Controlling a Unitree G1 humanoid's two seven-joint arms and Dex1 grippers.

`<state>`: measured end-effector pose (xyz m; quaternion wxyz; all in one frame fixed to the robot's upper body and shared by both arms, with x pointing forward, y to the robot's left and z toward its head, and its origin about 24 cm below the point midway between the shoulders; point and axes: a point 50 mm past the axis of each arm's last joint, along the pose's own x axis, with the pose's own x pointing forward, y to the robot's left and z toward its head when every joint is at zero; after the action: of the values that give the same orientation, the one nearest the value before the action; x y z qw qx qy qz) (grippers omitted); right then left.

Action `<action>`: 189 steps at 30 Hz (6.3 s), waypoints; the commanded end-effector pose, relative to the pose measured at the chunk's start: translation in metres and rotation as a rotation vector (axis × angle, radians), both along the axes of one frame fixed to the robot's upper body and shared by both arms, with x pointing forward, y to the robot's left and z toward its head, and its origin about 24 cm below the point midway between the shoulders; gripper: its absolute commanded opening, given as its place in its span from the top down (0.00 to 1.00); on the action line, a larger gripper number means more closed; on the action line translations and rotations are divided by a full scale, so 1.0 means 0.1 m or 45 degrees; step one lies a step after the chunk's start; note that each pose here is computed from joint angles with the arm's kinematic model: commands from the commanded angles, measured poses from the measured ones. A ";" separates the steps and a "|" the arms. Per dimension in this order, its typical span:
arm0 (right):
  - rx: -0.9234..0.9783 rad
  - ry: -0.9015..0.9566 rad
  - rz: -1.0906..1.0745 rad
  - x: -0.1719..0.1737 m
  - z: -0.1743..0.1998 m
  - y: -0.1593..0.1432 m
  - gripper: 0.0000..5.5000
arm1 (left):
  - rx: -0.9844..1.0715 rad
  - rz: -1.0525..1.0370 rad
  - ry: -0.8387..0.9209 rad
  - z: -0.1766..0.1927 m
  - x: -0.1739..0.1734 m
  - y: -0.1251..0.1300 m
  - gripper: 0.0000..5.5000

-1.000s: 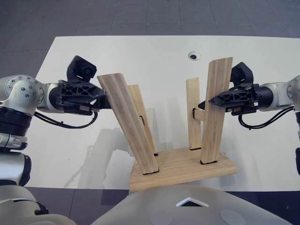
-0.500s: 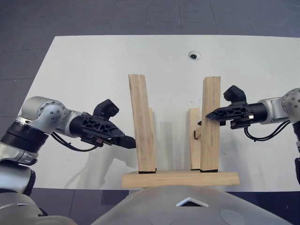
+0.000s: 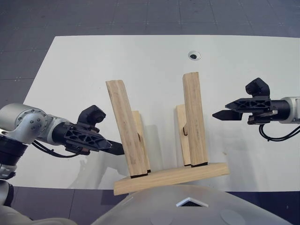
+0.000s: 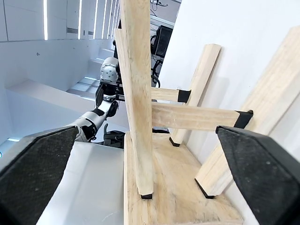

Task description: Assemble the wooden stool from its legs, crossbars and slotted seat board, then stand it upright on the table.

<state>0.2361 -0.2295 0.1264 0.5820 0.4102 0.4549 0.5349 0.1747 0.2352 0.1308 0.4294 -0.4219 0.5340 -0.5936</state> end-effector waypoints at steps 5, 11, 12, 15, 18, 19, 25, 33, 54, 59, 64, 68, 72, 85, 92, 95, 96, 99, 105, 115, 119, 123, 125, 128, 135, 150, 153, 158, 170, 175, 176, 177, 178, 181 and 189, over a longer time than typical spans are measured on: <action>-0.013 -0.049 0.001 0.02 0.01 0.02 0.01 | -0.023 0.147 -0.100 0.00 0.17 0.13 0.00; -0.038 -0.225 0.000 0.02 0.01 0.02 0.01 | -0.034 0.343 -0.471 -0.15 0.52 0.16 0.00; -0.033 -0.228 0.014 0.01 0.00 0.03 0.01 | -0.060 0.410 -0.589 -0.13 0.59 0.17 0.00; -0.028 -0.237 0.032 -0.02 -0.01 0.03 0.01 | -0.061 0.553 -0.826 -0.10 0.69 0.26 0.00; -0.037 -0.267 0.024 -0.03 -0.02 0.01 0.01 | -0.104 0.527 -0.947 -0.04 0.60 0.35 0.00; -0.044 -0.289 0.015 -0.02 -0.02 0.00 0.01 | -0.085 0.514 -1.025 -0.04 0.58 0.37 0.00; -0.238 -1.029 -0.153 0.10 0.02 -0.12 0.01 | 0.145 0.581 -1.548 -0.12 0.43 0.64 0.00; -0.387 -1.289 -0.152 -0.37 -0.07 -0.46 0.01 | 0.507 0.554 -1.844 -0.34 -0.19 0.92 0.00; -0.439 -1.424 0.325 -0.81 -0.17 -0.34 0.01 | 0.302 0.142 -2.043 -0.69 -0.62 0.47 0.00; -0.369 -1.457 0.412 -0.79 -0.16 -0.13 0.01 | 0.216 0.146 -2.071 -0.70 -0.55 0.25 0.00; -0.328 -1.466 0.459 -0.76 -0.20 0.02 0.01 | 0.178 0.147 -2.064 -0.69 -0.51 0.10 0.00; -0.318 -1.475 0.466 -0.73 -0.21 0.07 0.01 | 0.185 0.139 -2.055 -0.70 -0.51 0.08 0.00; -0.311 -1.496 0.448 -0.70 -0.23 0.13 0.01 | 0.204 0.127 -2.072 -0.70 -0.50 0.06 0.00; -0.271 -1.488 0.390 -0.71 -0.34 0.30 0.23 | 0.211 0.101 -2.188 -0.66 -0.49 0.03 0.10; -0.207 -1.439 0.424 -0.76 -0.39 0.36 0.47 | 0.272 0.120 -2.213 -0.68 -0.44 0.05 0.30; -0.204 -1.430 0.427 -0.77 -0.40 0.37 0.56 | 0.298 0.157 -2.239 -0.68 -0.39 0.04 0.38; -0.204 -1.427 0.428 -0.77 -0.41 0.37 0.59 | 0.300 0.168 -2.248 -0.67 -0.38 0.04 0.41; -0.207 -1.405 0.418 -0.78 -0.41 0.37 0.69 | 0.293 0.187 -2.268 -0.66 -0.38 0.04 0.49; -0.210 -1.393 0.400 -0.78 -0.41 0.37 0.70 | 0.256 0.183 -2.241 -0.64 -0.40 0.02 0.68; -0.245 -1.413 0.334 -0.75 -0.33 0.34 0.72 | 0.149 0.177 -2.048 -0.61 -0.46 -0.05 0.75; -0.315 -1.446 0.331 -0.76 -0.34 0.34 0.72 | 0.075 0.266 -1.975 -0.49 -0.45 -0.07 0.75; -0.414 -1.527 0.240 -0.69 -0.29 0.37 0.72 | 0.144 0.234 -1.859 -0.50 -0.41 -0.06 0.75; -0.440 -1.476 0.216 -0.68 -0.28 0.38 0.72 | 0.170 0.242 -1.819 -0.49 -0.37 -0.04 0.75; -0.473 -1.433 0.203 -0.65 -0.29 0.38 0.72 | 0.174 0.277 -1.796 -0.46 -0.29 -0.02 0.75; -0.390 -1.289 0.187 -0.61 -0.21 0.43 0.72 | 0.197 0.296 -1.652 -0.47 -0.22 -0.06 0.75; -0.087 -0.593 0.272 -0.56 0.08 0.45 0.72 | -0.077 0.097 -0.858 -0.10 -0.28 -0.16 0.75; -0.028 -0.464 0.291 -0.53 0.16 0.44 0.72 | -0.148 0.097 -0.741 0.00 -0.24 -0.20 0.75; 0.086 -0.237 0.374 -0.54 0.27 0.42 0.72 | -0.222 0.096 -0.500 0.06 -0.21 -0.26 0.75; 0.305 0.096 0.368 -0.26 0.51 0.41 0.72 | -0.446 0.100 -0.277 0.43 0.06 -0.38 0.75; 0.344 0.240 0.318 -0.04 0.41 0.46 0.72 | -0.461 0.151 -0.203 0.43 0.21 -0.41 0.75; 0.347 0.267 0.302 0.01 0.38 0.47 0.72 | -0.461 0.156 -0.191 0.42 0.23 -0.39 0.75; 0.353 0.292 0.283 0.05 0.36 0.47 0.72 | -0.462 0.151 -0.167 0.43 0.24 -0.37 0.75; 0.359 0.316 0.263 0.08 0.33 0.48 0.72 | -0.467 0.148 -0.145 0.43 0.24 -0.34 0.75; 0.375 0.379 0.189 0.20 0.25 0.48 0.72 | -0.506 0.145 -0.070 0.43 0.27 -0.24 0.75; 0.375 0.481 0.049 0.30 0.06 0.46 0.72 | -0.408 0.319 0.010 0.13 0.47 -0.11 0.75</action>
<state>0.2695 -0.1941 0.1533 0.4289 0.5632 0.4581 0.5375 0.2211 0.2357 0.1528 0.4775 -0.5218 0.4004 -0.5826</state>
